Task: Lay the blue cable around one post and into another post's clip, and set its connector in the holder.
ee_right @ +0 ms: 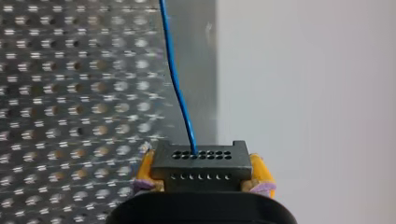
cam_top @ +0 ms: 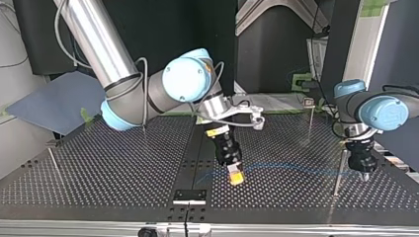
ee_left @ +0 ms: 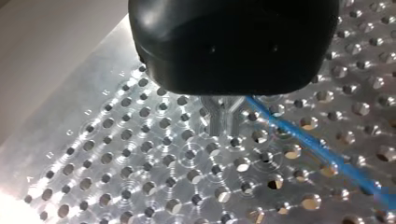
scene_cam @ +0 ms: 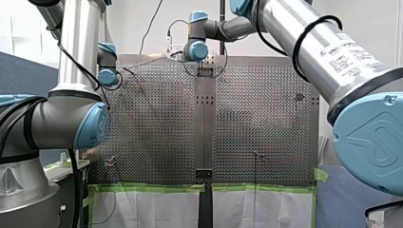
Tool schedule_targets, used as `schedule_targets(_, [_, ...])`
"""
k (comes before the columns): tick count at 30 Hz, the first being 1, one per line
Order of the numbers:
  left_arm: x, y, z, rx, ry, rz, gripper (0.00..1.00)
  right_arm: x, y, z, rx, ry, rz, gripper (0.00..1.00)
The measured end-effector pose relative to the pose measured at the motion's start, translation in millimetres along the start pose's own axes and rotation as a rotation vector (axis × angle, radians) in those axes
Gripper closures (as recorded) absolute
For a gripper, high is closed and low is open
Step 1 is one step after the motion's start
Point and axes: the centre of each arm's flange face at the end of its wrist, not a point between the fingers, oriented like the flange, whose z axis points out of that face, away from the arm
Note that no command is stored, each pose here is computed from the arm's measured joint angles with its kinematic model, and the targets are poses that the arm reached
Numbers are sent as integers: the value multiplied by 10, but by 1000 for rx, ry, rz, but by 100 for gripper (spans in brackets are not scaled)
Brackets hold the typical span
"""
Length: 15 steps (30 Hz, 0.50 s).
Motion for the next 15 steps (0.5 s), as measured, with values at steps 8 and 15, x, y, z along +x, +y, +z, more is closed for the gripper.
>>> schedule_targets(8, [51, -23, -47, -25, 12, 13, 0, 292, 11, 47, -10, 42, 2, 100])
schedule_targets(15, [97, -26, -109, -67, 30, 31, 0, 520, 19, 61, -18, 69, 1, 100])
